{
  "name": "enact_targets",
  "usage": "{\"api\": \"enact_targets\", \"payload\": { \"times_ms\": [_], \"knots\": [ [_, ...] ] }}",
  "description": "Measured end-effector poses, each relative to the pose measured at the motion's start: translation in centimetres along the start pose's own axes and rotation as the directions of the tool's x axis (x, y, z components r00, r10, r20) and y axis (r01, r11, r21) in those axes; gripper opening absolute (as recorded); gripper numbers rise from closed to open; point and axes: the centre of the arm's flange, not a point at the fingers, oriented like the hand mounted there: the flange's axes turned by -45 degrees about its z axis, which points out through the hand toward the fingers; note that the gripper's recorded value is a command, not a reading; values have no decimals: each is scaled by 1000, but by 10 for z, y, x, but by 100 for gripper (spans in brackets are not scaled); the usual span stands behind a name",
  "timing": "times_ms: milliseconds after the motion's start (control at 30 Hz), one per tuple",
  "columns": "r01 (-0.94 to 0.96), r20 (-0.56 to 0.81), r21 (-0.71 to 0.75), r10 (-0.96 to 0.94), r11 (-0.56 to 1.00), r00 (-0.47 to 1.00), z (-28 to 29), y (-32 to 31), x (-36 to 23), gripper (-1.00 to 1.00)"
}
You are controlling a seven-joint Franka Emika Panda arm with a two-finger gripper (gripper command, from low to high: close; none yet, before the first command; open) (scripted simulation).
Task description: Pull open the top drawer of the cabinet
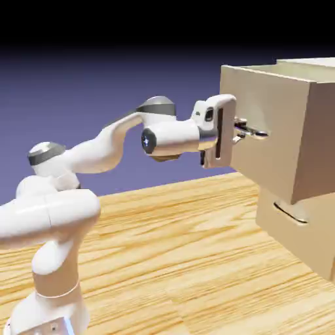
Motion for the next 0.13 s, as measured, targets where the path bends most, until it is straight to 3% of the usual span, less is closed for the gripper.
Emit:
{"api": "enact_targets", "payload": {
  "times_ms": [33, 133],
  "knots": [
    [0, 0, 0, 0, 1000, 1000, -7, 0, 0, 100],
    [1, 0, -4, -1, 1000, 1000, -19, 1, 1, 100]
  ]
}}
